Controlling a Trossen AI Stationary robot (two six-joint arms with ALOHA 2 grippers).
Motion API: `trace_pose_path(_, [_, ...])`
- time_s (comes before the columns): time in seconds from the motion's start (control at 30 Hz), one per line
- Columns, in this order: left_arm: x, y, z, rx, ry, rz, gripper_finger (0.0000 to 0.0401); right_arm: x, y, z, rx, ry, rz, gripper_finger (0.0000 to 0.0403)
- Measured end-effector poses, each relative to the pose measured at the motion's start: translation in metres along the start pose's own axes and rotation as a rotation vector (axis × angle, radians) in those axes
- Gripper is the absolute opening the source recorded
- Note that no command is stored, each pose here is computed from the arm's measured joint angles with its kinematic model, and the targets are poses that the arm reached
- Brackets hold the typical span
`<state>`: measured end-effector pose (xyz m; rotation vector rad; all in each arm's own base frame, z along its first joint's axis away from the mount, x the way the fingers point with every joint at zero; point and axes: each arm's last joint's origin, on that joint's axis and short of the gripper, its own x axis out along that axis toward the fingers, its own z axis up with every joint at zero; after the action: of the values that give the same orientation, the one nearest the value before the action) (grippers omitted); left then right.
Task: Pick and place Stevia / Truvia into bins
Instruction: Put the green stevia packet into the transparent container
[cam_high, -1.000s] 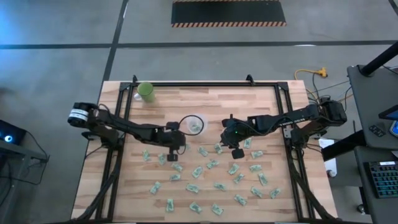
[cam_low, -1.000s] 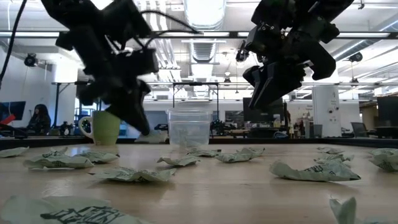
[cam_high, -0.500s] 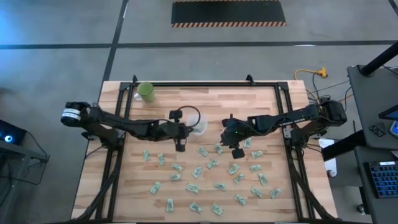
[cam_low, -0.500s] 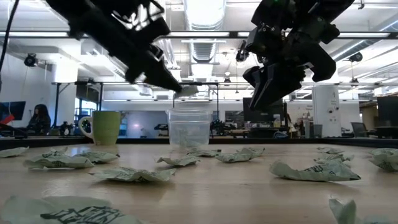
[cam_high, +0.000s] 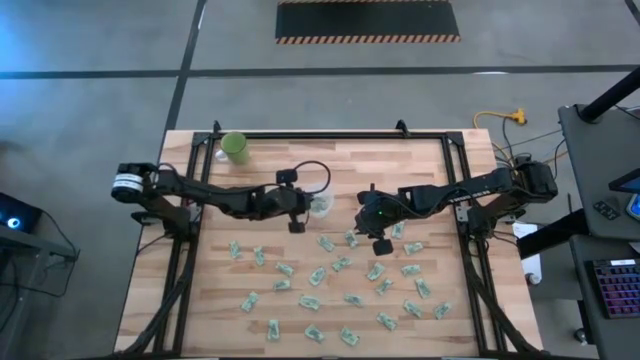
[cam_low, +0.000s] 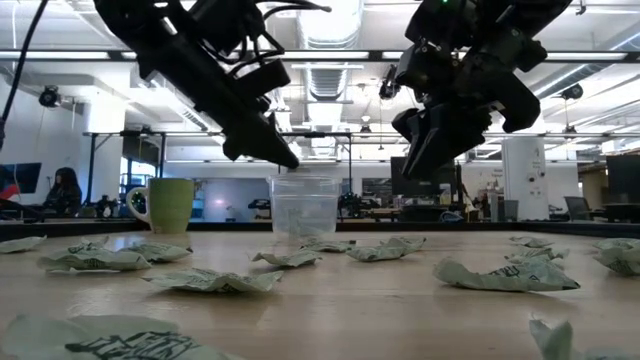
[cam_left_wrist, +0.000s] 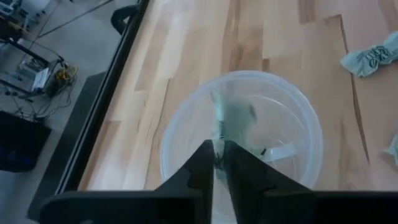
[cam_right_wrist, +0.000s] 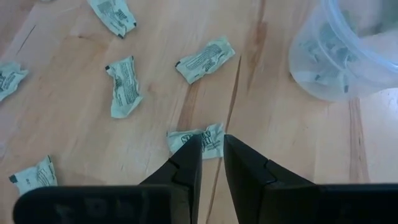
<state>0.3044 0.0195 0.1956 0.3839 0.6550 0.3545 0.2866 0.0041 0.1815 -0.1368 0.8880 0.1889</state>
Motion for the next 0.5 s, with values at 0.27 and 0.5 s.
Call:
trace_pose_path(0.27, [-0.003, 0.002, 0.003, -0.009, -0.016, 0.005, 0.0135, 0.003, 0.001, -0.004, 0.027, -0.018, -0.002, 0.0069])
trace_pose_path(0.5, [-0.016, 0.010, 0.011, -0.027, -0.061, 0.017, 0.0166, 0.029, -0.001, -0.010, 0.057, -0.005, 0.003, 0.0093])
